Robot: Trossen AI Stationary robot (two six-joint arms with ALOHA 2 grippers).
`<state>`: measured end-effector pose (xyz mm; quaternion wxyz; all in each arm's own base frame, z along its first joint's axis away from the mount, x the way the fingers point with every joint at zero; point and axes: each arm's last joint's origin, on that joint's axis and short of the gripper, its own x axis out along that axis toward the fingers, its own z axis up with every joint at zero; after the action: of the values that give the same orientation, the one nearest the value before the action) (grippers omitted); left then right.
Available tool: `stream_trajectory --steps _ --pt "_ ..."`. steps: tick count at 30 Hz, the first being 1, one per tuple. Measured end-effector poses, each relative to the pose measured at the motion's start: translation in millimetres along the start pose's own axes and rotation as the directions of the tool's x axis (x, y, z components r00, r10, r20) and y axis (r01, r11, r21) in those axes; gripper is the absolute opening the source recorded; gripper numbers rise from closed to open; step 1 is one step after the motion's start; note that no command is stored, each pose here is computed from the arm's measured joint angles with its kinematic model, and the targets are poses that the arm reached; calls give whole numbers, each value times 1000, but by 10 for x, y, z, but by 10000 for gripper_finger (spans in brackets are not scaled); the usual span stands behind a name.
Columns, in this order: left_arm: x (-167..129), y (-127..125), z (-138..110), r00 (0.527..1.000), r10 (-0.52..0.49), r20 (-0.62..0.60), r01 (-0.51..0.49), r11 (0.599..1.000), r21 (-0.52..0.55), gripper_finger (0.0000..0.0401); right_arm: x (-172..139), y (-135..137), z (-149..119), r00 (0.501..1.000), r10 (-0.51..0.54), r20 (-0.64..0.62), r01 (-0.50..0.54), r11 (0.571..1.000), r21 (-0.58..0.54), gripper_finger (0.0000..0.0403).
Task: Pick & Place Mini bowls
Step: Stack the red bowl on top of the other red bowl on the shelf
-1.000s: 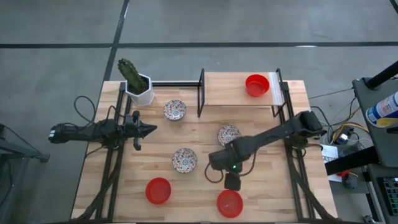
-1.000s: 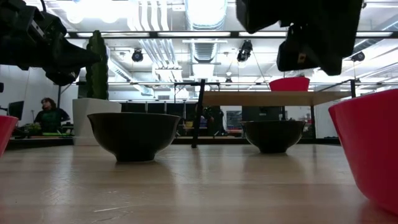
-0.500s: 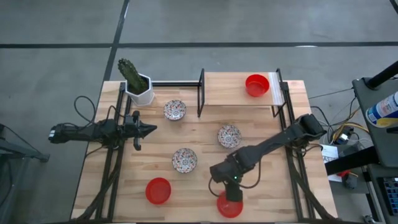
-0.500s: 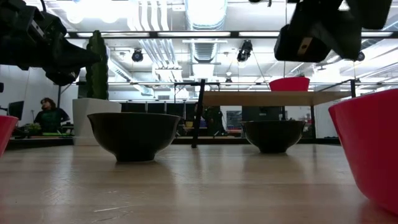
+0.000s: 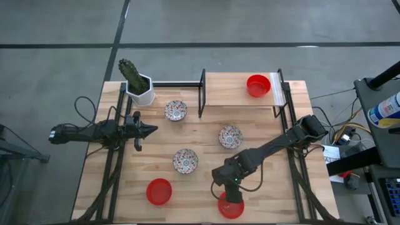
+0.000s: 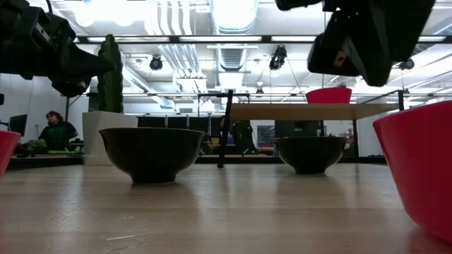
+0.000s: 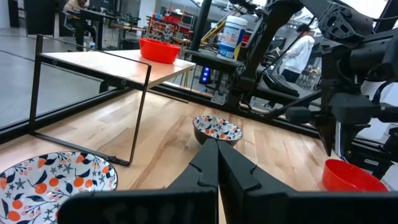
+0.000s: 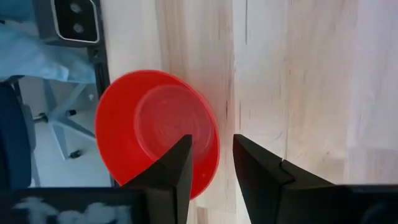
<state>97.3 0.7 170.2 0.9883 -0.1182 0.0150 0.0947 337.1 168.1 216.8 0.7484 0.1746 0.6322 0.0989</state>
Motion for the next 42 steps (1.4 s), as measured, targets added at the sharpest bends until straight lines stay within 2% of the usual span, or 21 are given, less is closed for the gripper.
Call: stream_trajectory --steps 4,17,23,36,42 --pt "0 0 0 1000 1 0 -1 1000 0 0 41 -6 -26 1000 0 -4 0 999 32 111" --pt "0 1 -1 1000 1 0 -1 1000 0 0 195 -19 -157 999 -10 -36 11 1000 18 111" --pt "0 0 0 1000 0 0 0 1000 0 0 286 -64 -199 1000 -4 -30 6 997 80 111" --pt "0 0 -1 1000 0 0 0 1000 0 0 337 -47 -248 1000 -7 -28 9 998 69 111" --pt "0 0 -1 1000 0 0 0 1000 0 0 385 -98 -288 999 -33 -34 37 991 130 111"
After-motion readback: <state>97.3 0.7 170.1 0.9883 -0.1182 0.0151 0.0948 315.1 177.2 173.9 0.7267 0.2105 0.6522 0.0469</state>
